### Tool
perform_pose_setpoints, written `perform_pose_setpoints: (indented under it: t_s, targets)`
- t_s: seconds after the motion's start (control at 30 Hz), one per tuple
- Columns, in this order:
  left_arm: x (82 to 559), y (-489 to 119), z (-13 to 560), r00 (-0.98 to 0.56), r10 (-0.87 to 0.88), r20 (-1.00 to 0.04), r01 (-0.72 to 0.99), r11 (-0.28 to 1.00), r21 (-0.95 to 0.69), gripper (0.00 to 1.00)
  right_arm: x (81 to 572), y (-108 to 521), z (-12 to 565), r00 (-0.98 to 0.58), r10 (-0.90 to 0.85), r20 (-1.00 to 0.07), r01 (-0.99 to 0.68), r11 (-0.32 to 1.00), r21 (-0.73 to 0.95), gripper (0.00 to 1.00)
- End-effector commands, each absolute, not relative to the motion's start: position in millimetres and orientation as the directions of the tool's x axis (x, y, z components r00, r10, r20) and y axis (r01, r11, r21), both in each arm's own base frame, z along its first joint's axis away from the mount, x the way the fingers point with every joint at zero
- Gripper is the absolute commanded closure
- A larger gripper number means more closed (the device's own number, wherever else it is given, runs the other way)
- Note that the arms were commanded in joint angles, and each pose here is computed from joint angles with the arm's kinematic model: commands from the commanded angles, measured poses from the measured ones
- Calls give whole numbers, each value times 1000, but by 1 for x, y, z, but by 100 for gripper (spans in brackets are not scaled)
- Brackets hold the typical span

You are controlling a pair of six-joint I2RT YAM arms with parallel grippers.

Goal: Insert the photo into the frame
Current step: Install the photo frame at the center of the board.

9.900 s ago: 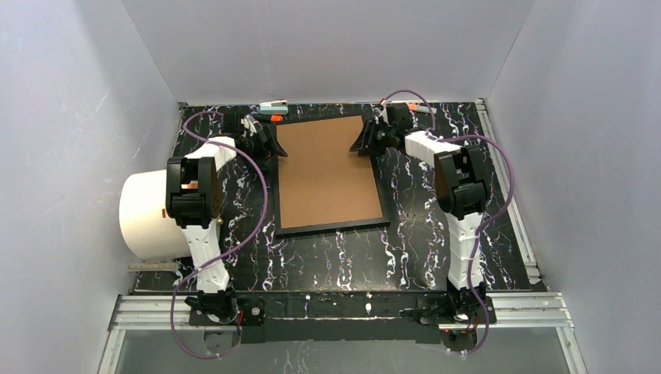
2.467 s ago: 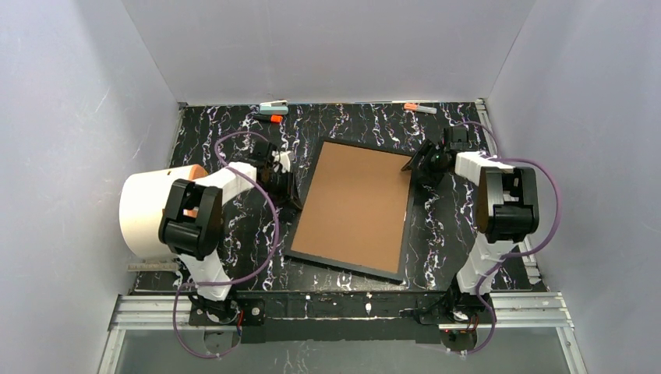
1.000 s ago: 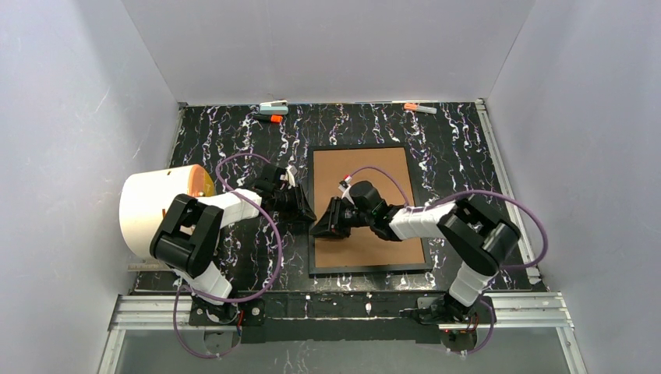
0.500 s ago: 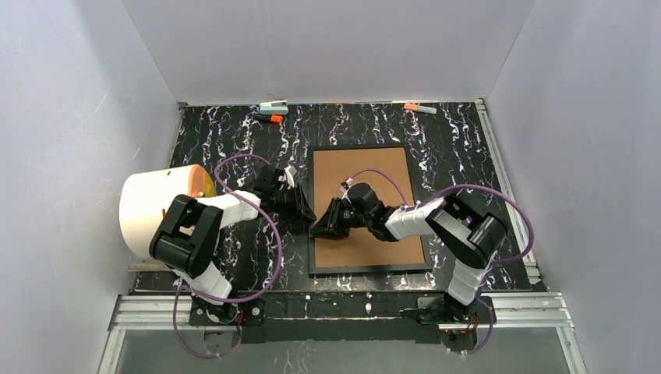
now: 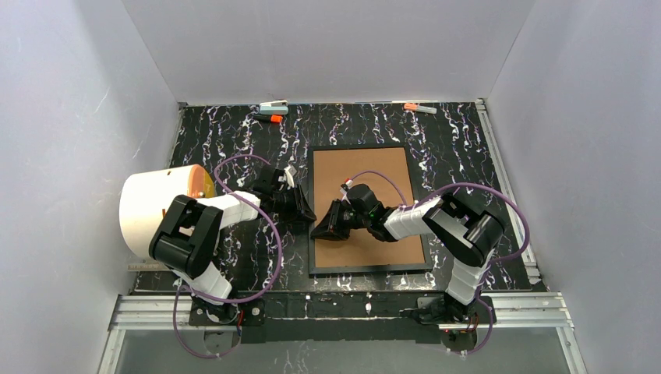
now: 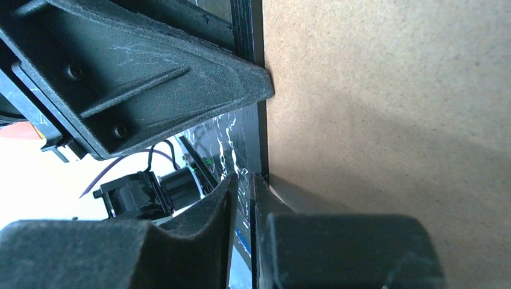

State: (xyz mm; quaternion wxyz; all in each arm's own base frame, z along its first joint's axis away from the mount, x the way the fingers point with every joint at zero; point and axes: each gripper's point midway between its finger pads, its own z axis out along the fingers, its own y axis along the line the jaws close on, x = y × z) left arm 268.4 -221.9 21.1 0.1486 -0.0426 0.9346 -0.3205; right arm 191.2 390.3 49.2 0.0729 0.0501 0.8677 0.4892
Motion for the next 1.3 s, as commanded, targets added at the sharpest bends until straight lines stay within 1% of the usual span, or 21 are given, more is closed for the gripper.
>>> perform_pose_setpoints:
  t_s: [0.0, 0.37, 0.63, 0.77, 0.87, 1.27]
  targets:
    - [241, -184, -26, -968, -162, -194, -65, 901, -430, 86, 191, 372, 27, -979, 187, -82, 49, 605, 795, 78]
    - [241, -179, -27, -967, -161, -197, -71, 914, -400, 87, 186, 339, -4, -977, 206, -61, 98, 684, 723, 79]
    - [239, -177, -29, -968, -161, -193, -74, 916, -393, 87, 180, 328, -24, -980, 193, -43, 115, 733, 670, 80]
    - [239, -175, -30, -968, -161, -193, -77, 921, -381, 87, 176, 317, -39, -980, 194, -34, 131, 769, 625, 78]
    - [238, -173, -32, -969, -161, -189, -82, 926, -367, 87, 172, 313, -47, -980, 196, -18, 143, 772, 620, 76]
    - [235, -168, -36, -970, -164, -179, -94, 933, -347, 87, 160, 289, -68, -982, 191, -8, 155, 820, 551, 75]
